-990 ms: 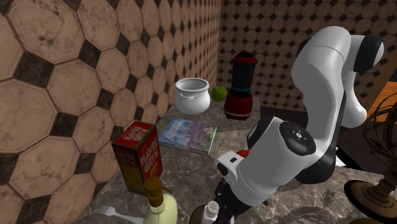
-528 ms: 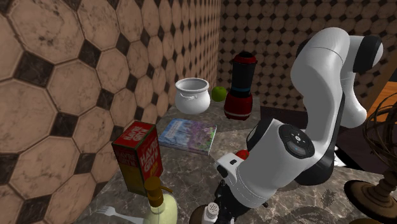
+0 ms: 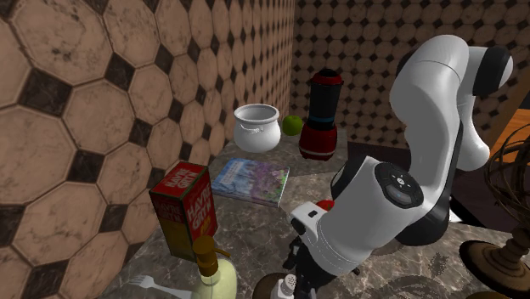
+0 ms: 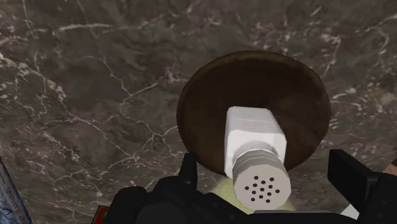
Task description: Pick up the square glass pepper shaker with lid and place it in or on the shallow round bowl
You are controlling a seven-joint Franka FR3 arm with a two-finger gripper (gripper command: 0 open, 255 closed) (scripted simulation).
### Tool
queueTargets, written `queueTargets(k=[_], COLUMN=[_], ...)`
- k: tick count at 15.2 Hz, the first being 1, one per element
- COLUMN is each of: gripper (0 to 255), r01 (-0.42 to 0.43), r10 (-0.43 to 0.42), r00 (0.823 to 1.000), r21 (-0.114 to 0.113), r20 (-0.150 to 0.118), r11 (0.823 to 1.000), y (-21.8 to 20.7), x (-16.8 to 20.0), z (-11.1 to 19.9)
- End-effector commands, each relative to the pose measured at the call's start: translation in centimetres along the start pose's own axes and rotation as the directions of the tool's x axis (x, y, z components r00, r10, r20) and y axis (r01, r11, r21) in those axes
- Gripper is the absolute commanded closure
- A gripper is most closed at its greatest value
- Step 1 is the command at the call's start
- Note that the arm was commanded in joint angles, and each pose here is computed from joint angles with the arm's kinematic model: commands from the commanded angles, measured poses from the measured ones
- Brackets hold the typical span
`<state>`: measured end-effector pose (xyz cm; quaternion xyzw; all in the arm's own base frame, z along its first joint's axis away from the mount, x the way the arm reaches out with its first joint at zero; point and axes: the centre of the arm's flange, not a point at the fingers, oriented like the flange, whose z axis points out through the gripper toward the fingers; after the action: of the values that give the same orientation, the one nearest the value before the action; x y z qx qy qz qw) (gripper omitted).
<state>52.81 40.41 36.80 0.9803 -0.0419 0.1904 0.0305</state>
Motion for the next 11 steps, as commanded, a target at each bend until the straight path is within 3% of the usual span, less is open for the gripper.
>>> queueTargets(k=[1,3,11], gripper=[0,0,0], r01=[0.000,0.000,0.000], r10=[0.000,0.000,0.000], r00=[1.000,1.000,1.000], r21=[0.000,0.000,0.000], r20=[0.000,0.000,0.000], r11=[1.000,1.000,1.000], y=[0.0,0.0,0.0], x=[-0.1,-0.1,-0.1], z=[-2.0,-4.3,-4.3])
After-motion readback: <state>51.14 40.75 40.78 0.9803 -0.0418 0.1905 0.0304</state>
